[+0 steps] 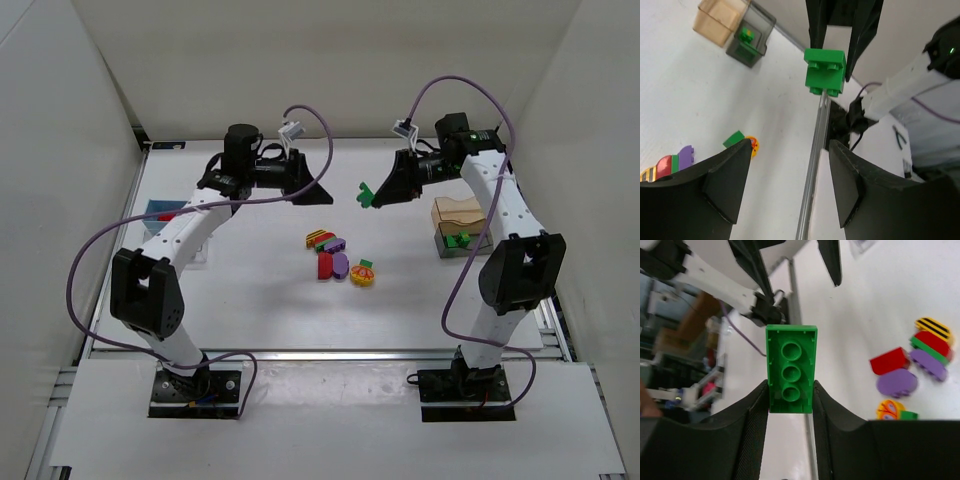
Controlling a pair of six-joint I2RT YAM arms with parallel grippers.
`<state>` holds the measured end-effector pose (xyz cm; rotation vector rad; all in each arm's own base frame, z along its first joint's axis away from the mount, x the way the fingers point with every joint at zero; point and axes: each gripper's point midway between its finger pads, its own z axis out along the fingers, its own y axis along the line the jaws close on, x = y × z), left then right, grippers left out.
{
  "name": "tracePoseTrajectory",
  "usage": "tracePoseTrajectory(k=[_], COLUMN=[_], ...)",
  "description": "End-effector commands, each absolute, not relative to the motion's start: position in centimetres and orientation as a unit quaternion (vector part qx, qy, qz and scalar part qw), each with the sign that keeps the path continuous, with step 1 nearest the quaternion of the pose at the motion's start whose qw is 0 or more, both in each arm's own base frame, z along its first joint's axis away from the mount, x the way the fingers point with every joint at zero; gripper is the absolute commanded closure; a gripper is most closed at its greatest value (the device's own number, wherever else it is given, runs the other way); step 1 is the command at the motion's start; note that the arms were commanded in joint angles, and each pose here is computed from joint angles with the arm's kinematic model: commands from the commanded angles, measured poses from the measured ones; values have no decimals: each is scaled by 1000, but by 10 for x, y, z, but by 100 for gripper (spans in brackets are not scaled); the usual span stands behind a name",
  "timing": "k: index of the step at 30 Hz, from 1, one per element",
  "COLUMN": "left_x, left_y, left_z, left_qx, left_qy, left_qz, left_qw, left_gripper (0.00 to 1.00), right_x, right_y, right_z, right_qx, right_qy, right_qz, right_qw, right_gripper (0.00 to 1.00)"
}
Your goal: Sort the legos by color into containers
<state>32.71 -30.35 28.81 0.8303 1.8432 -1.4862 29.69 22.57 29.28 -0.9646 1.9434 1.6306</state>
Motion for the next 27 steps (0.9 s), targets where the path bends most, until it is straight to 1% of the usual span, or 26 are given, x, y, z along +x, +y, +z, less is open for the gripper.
tracePoseTrajectory(k=[1, 2, 3, 5, 6, 9, 15, 27], left_x=[339, 340, 346, 349, 351, 349, 345, 327], left_y=[-302, -302, -305, -305, -307, -309, -312, -316], left_z=[327, 329, 332, 335, 336, 340, 348, 361], left_qx=[278, 268, 270, 255, 257, 261, 267, 307], left_qy=[680, 683, 675, 675, 670, 659, 645, 618], left_qz=[-586, -590, -594, -605, -610, -629, -650, -662], left_qw=[342, 336, 344, 336, 337, 319, 300, 293], left_gripper=[27, 27, 27, 27, 27, 28, 27, 27], right_x=[296, 302, 301, 307, 305, 305, 304, 317], right_y=[232, 234, 234, 235, 235, 239, 245, 252], right_z=[333, 335, 338, 339, 342, 343, 344, 333], right_qx=[-297, -302, -289, -295, -280, -281, -291, -289], right_qy=[665, 657, 655, 647, 650, 646, 642, 648], right_qz=[659, 663, 676, 681, 689, 695, 694, 690], right_qw=[187, 192, 174, 176, 158, 147, 146, 142], right_gripper=[100, 100, 100, 100, 100, 100, 100, 100])
